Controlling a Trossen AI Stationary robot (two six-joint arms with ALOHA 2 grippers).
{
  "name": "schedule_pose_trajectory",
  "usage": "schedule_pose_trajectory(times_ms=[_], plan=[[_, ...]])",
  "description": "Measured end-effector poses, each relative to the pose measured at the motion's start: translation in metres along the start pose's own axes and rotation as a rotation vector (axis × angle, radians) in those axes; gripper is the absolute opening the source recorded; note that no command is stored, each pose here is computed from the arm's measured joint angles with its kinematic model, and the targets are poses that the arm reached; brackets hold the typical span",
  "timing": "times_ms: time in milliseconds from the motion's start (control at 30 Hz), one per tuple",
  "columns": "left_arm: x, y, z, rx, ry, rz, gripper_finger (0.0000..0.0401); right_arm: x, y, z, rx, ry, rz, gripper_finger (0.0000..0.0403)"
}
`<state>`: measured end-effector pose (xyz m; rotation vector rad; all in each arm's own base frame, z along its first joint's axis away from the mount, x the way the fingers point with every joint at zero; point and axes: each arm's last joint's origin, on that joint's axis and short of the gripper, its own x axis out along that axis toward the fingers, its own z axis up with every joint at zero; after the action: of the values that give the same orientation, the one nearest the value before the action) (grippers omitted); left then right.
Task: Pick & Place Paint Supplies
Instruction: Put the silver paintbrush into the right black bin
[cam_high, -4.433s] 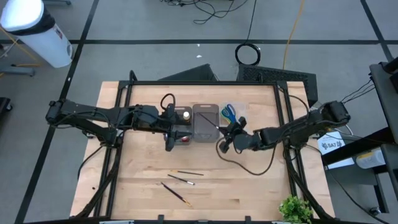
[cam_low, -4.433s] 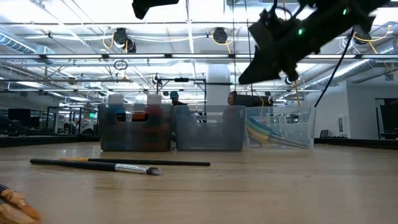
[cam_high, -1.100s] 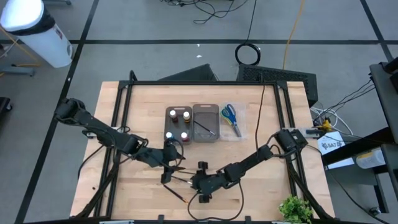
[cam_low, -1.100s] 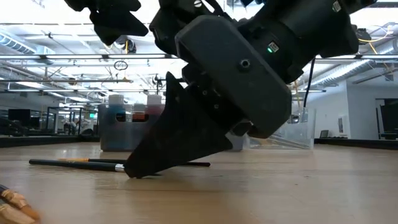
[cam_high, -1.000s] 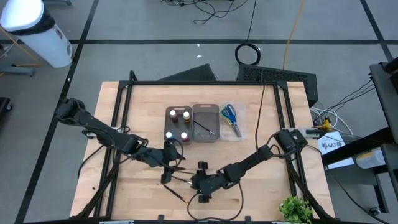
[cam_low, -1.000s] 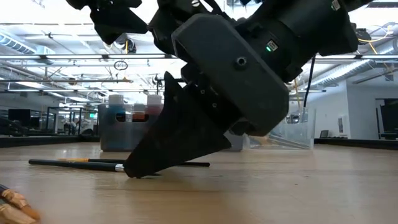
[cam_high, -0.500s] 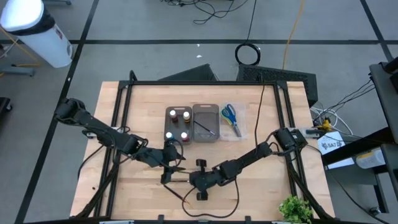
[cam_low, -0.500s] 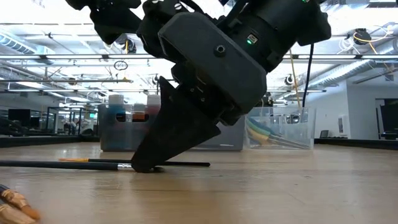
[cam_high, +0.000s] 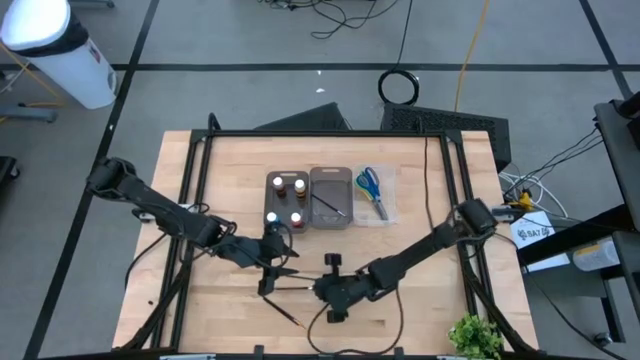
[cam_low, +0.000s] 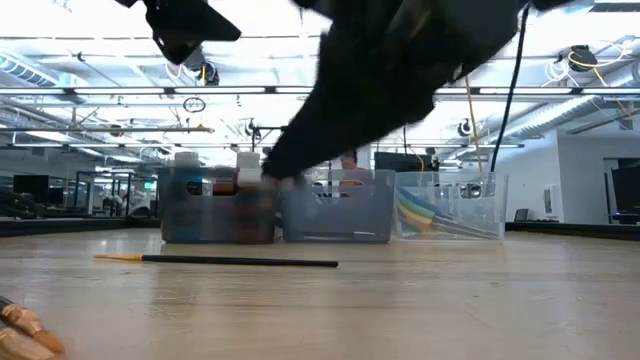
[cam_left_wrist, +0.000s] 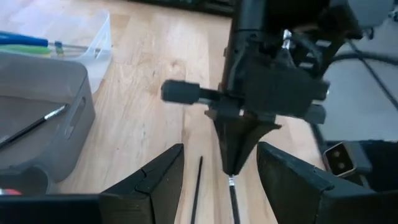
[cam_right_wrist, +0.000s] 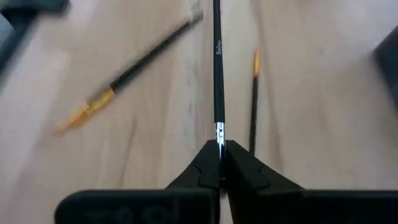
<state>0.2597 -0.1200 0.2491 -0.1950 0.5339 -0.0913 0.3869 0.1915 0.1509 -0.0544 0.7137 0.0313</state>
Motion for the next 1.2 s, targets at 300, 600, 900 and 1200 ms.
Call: schedule_pose_trajectory(times_ms=[300, 600, 900, 1200], plan=[[-0.009, -0.003, 0.005, -0.006, -0.029, -0.031, 0.0214, -0.040, -0.018, -0.007, 0.129, -0.048, -0.144, 0.0004], [-0.008, -0.003, 0.005, -0.004, -0.026, -0.029, 0.0214, -0.081, -0.047, -0.037, 0.247, -0.133, -0.145, 0.0002], [-0.008, -0.003, 0.005, -0.003, -0.025, -0.027, 0.0214, -0.092, -0.046, -0.088, 0.342, -0.247, 0.070, 0.0003], [-0.008, -0.002, 0.004, 0.006, -0.027, -0.015, 0.0214, -0.112, -0.018, -0.078, 0.116, -0.448, 0.306, 0.0121]])
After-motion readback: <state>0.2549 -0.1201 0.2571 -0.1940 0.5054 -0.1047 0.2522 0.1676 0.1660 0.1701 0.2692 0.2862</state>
